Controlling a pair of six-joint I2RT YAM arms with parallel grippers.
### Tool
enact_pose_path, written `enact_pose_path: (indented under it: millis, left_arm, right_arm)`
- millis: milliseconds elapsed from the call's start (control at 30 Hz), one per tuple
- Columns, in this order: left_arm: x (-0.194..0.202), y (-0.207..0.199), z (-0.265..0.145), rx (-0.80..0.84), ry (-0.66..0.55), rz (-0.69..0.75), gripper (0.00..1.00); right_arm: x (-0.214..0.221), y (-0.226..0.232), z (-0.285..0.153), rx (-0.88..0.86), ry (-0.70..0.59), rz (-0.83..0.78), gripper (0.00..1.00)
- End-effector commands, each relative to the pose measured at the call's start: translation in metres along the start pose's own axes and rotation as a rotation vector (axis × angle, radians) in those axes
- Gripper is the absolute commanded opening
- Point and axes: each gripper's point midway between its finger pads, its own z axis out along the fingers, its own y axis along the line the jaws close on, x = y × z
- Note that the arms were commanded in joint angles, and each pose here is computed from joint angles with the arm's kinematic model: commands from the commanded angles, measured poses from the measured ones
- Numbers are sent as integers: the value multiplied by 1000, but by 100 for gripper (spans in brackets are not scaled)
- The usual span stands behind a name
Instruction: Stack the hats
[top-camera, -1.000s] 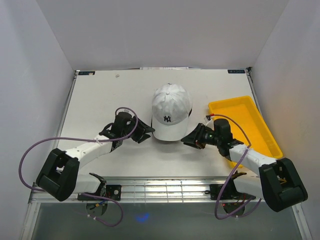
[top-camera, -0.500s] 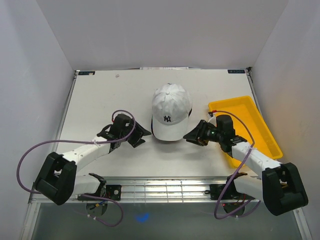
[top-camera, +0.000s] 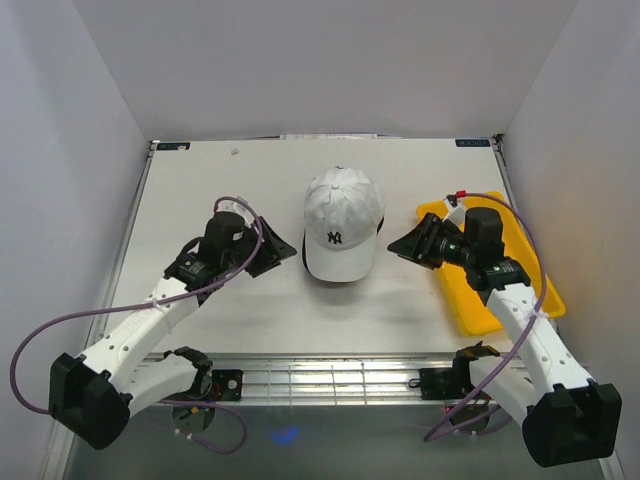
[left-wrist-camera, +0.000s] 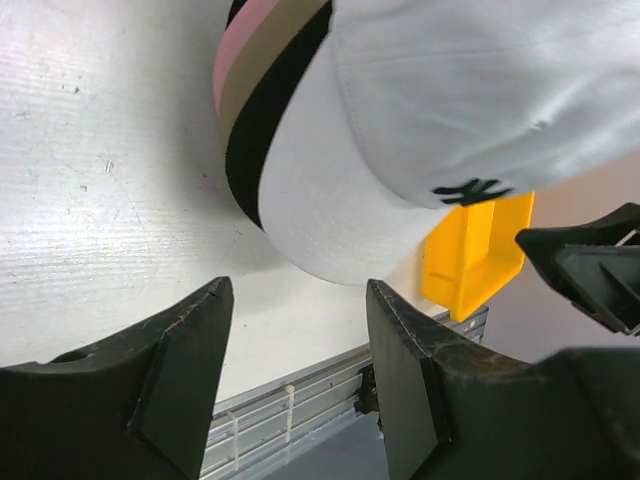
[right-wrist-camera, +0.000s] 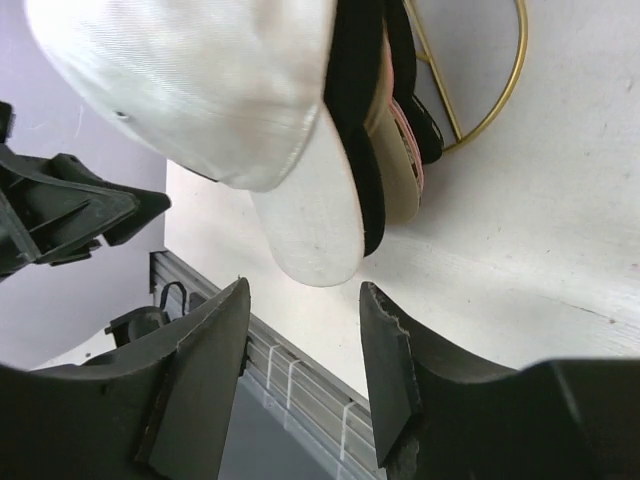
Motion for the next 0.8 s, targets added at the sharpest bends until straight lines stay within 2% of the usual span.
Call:
enact_pose_path:
  millis: [0, 133, 333, 767]
  left_arm:
    - [-10, -16, -29, 30, -16, 145, 66]
    - [-21, -35, -56, 57, -44, 236, 66]
    - [-22, -51, -86, 110, -53, 291, 67]
    - [-31, -70, -122, 143, -94, 324, 67]
  right_arm:
    - [-14, 8, -24, 81, -40, -124, 54]
    - [-28, 16, -45, 144, -97, -204, 56]
    - [-34, 12, -71, 249, -165, -262, 58]
    - [-50, 25, -93, 268, -283, -318, 61]
